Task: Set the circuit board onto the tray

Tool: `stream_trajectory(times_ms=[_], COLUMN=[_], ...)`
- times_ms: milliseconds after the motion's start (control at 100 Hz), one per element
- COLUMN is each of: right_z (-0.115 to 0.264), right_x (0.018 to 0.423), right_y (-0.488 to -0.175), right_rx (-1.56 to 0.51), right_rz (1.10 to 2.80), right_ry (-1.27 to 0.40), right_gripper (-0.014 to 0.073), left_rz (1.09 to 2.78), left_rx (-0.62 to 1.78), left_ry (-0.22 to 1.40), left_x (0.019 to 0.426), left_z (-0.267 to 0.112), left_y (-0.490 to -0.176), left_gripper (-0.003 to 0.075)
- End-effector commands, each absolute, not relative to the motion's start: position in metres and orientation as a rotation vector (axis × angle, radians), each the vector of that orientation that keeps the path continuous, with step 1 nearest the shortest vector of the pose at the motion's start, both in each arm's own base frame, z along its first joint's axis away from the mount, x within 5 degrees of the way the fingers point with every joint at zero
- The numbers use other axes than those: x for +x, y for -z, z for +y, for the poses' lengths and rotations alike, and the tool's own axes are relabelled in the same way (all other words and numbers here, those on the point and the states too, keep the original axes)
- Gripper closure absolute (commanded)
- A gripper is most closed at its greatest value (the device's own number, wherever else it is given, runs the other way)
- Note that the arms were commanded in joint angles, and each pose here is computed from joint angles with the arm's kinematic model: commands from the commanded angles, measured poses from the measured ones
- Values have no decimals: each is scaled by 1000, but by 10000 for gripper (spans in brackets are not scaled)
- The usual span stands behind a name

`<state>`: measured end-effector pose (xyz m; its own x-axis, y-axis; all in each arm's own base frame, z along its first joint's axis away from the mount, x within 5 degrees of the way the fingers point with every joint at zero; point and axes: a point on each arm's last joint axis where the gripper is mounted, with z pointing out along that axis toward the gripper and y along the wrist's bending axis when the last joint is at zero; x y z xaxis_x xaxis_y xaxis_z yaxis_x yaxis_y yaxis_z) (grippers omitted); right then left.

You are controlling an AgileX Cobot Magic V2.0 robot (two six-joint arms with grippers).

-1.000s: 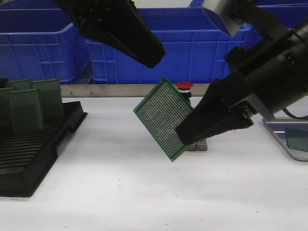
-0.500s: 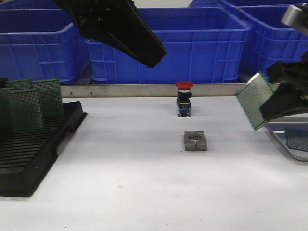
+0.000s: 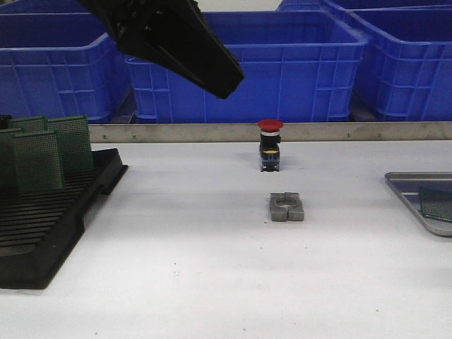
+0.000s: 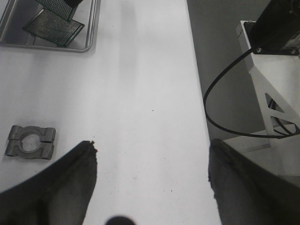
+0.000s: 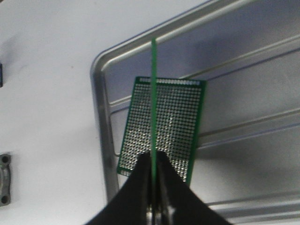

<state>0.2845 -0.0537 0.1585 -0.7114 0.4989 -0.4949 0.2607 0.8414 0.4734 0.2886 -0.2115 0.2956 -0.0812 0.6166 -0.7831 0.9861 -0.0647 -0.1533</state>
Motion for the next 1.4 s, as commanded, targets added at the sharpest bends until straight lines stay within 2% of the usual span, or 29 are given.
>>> stream_trajectory(times_ms=[0, 60, 230, 280, 330, 450, 520, 620, 690, 720, 900, 1000, 1190, 1390], right_z=[-55, -56, -56, -57, -57, -56, -54, -50, -45, -43, -27, -17, 9, 37], right_x=[288, 288, 289, 289, 288, 286, 284, 279, 275, 273, 261, 255, 249, 246], right_y=[-171, -171, -173, -175, -177, -187, -196, -211, -223, -227, -254, -264, -278, -281], right_rx=[550, 552, 516, 513, 505, 455, 396, 281, 205, 172, -15, -79, -183, -285], right_rz=[2331, 2330, 2327, 2322, 2318, 2300, 2282, 2248, 2215, 2201, 2116, 2081, 2035, 2022], right_ry=[-537, -531, -509, -501, -491, -468, -459, -447, -457, -469, -516, -527, -517, -540], right_gripper=[599, 501, 55, -17, -43, -23, 2, 82, 192, 264, 666, 656, 656, 656], left_rz=[1653, 1653, 1653, 1652, 1650, 1650, 1650, 1647, 1639, 1638, 1691, 1798, 1936, 1974], left_rx=[1659, 1659, 1659, 1662, 1669, 1673, 1673, 1680, 1688, 1694, 1686, 1631, 1528, 1287], left_ry=[1048, 1048, 1048, 1052, 1060, 1067, 1067, 1059, 1043, 1034, 1036, 1024, 890, 740], left_x=[281, 281, 281, 280, 280, 279, 279, 278, 276, 276, 269, 270, 270, 260], left_z=[-215, -215, -215, -215, -215, -214, -214, -214, -212, -211, -204, -196, -169, -137], left_y=[-322, -322, -322, -322, -322, -322, -322, -324, -327, -328, -336, -339, -353, -380], left_gripper=[247, 247, 247, 247, 247, 253, 309, 493, 664, 744, 741, 741, 741, 741])
